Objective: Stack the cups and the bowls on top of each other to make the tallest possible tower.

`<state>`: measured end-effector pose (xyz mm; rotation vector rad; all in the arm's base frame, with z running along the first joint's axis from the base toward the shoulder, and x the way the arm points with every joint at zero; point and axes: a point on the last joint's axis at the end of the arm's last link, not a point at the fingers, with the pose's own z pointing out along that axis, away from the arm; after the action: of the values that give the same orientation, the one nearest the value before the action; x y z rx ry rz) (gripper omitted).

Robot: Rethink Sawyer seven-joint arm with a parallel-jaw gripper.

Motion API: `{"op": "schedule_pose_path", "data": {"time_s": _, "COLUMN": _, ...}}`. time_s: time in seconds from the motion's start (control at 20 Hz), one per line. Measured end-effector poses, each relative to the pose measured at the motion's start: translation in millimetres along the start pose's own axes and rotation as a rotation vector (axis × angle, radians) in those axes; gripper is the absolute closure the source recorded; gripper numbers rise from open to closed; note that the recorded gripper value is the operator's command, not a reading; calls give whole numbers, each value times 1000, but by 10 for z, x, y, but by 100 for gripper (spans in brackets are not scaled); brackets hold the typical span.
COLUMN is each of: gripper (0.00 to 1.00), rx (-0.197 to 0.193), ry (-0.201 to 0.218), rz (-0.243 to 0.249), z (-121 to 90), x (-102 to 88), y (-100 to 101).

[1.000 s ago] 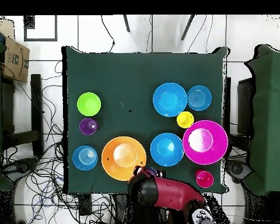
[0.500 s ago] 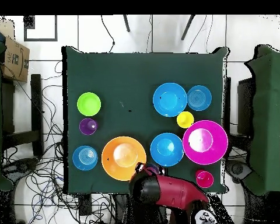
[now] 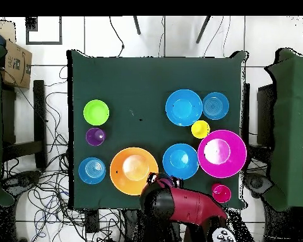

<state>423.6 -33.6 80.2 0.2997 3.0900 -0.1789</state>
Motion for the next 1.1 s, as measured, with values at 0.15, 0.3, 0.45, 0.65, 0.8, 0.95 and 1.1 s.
{"op": "schedule_pose_path", "data": {"time_s": 0.15, "gripper": 0, "rx": 1, "ry": -4, "rz": 0, "z": -1, "x": -20, "y": -3}}
{"op": "schedule_pose_path", "data": {"time_s": 0.3, "gripper": 0, "rx": 1, "ry": -6, "rz": -1, "z": -1, "x": -33, "y": -4}}
{"op": "schedule_pose_path", "data": {"time_s": 0.45, "gripper": 0, "rx": 2, "ry": -9, "rz": 0, "z": -2, "x": -51, "y": -8}}
{"op": "schedule_pose_path", "data": {"time_s": 0.65, "gripper": 0, "rx": 3, "ry": -16, "rz": 0, "z": -4, "x": -89, "y": -17}}
{"op": "schedule_pose_path", "data": {"time_s": 0.8, "gripper": 0, "rx": 5, "ry": -16, "rz": 0, "z": -11, "x": -117, "y": -24}}
{"op": "schedule_pose_path", "data": {"time_s": 0.95, "gripper": 0, "rx": 7, "ry": -12, "rz": 0, "z": -26, "x": -148, "y": -33}}
{"op": "schedule_pose_path", "data": {"time_s": 1.1, "gripper": 0, "rx": 11, "ry": 6, "rz": 0, "z": -60, "x": -186, "y": -50}}
